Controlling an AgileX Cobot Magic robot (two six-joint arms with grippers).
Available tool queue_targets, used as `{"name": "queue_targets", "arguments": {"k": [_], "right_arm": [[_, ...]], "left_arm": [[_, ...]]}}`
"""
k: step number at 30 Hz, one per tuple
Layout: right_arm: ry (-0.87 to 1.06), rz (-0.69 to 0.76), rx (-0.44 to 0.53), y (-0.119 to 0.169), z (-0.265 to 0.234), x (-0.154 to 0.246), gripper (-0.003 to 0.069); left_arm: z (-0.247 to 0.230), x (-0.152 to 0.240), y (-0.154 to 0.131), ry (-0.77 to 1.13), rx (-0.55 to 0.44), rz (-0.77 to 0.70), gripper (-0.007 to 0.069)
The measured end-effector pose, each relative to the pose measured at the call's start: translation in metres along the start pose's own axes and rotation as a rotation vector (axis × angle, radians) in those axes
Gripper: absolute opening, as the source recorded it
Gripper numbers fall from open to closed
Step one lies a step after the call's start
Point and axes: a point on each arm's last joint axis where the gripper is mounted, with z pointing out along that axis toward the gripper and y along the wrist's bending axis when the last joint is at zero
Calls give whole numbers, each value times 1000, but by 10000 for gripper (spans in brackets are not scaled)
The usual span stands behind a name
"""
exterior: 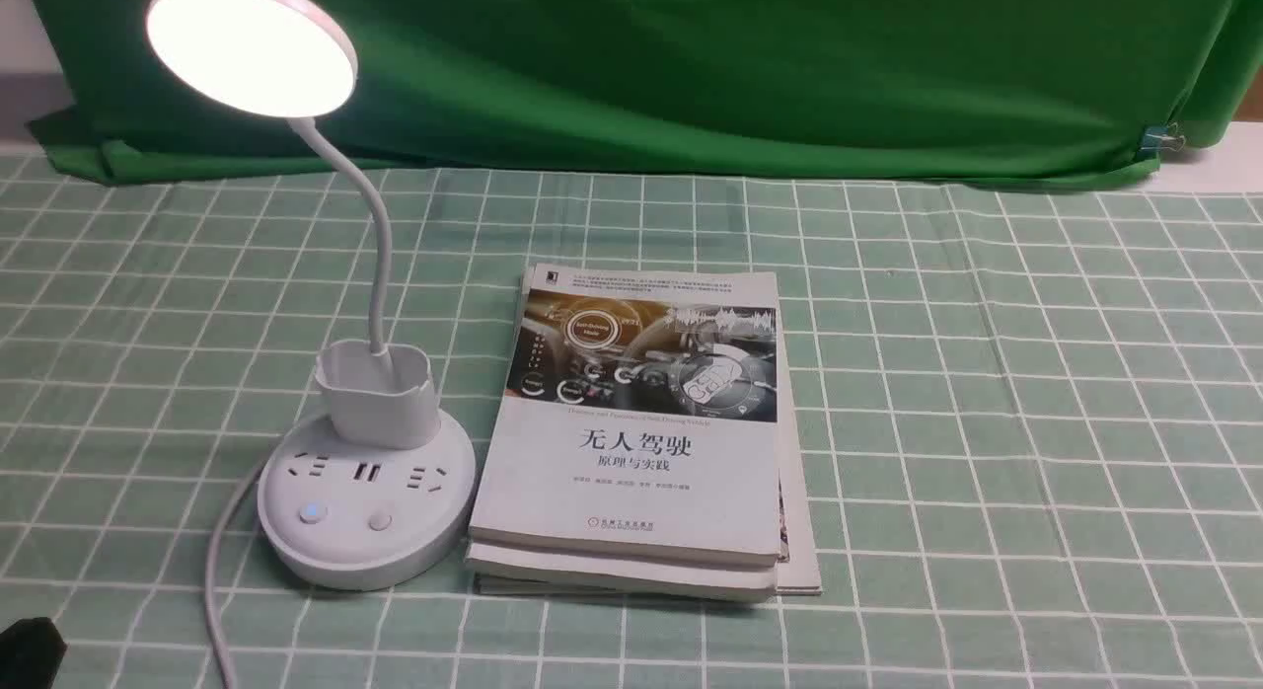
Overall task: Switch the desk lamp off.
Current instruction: Use the left arm to press the button switch on the lamp holder
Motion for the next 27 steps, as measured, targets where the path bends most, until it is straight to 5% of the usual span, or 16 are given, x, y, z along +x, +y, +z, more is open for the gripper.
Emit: {"name": "queue_targets", "arguments": {"k": [19,21,27], "right_arm": [[0,0,0,0,0,0,242],[0,0,0,0,0,0,242],[0,0,0,0,0,0,242]], "left_arm": [[0,-2,0,-26,-2,-4,0],[0,-6,0,-71,8,-87,0],[-2,-20,-1,-215,87,-676,0]]}}
